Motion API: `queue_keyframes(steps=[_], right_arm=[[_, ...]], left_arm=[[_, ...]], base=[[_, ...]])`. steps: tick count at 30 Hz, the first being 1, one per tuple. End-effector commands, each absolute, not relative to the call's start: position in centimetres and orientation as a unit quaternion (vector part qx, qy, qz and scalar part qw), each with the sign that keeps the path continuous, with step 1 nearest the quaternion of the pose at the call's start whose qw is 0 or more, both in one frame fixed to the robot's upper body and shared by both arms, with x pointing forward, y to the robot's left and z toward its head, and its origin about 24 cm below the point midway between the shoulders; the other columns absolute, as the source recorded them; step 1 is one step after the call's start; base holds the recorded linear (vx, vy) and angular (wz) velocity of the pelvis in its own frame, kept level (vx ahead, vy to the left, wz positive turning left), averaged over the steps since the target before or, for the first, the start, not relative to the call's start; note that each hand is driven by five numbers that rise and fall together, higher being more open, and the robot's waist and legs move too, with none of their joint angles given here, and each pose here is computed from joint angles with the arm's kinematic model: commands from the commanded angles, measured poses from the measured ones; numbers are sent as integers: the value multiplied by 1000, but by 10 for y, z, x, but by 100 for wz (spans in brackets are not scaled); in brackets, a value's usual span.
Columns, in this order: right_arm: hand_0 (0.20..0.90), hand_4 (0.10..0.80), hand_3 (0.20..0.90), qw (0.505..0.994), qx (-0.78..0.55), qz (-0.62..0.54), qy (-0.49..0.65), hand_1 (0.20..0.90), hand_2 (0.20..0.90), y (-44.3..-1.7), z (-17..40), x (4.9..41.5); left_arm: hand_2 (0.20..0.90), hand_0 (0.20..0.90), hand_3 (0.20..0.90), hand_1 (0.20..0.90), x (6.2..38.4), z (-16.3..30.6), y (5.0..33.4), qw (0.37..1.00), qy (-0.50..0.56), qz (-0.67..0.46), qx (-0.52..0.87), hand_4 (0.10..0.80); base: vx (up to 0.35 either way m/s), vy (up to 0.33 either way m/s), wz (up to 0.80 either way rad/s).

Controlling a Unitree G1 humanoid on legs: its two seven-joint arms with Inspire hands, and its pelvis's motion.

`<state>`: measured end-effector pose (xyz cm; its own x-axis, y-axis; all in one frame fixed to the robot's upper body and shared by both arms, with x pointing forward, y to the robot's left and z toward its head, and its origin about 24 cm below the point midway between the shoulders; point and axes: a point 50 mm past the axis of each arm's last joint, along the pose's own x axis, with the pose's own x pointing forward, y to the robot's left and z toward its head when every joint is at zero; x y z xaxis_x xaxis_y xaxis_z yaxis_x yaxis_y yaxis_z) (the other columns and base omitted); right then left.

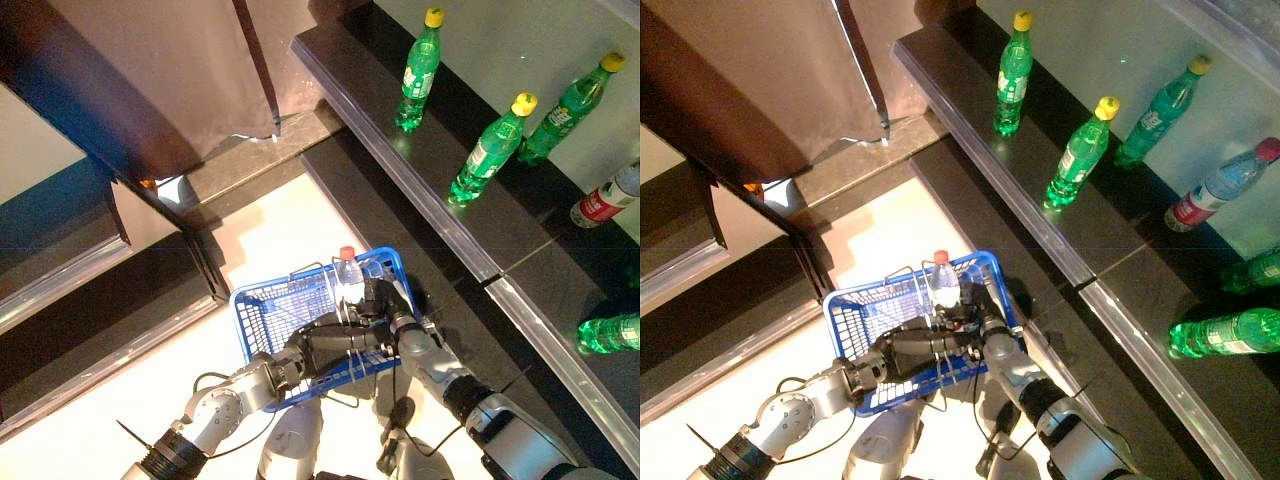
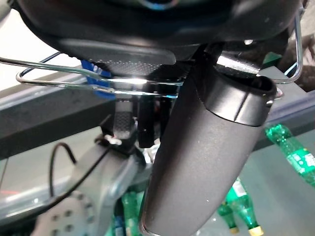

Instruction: Pick up the drink and place into the basket.

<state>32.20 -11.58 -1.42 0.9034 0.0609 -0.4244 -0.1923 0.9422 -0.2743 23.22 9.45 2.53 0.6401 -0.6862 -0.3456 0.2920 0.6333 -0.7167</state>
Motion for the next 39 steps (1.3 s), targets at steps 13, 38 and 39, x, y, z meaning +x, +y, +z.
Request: queue_keyframes(steps=[13,38,39], right_arm=[[300,100,200,824,-438,303,193,300,300,-56,-18,321],[300,100,200,951,-252,173,-40,300,300,-61,69,339],[300,100,200,947,-263,182,-35,300,300,-60,68,340]], left_arm=[[300,300,200,300,199,138,-8,646,139,-616,-430,100],[300,300,200,300,216,157,24,669,92,-597,-433,100],[300,300,200,300,216,156,22,666,93,-601,-432,100]], base=[[-24,-21,4],[-35,9,-2],[11,41,0]])
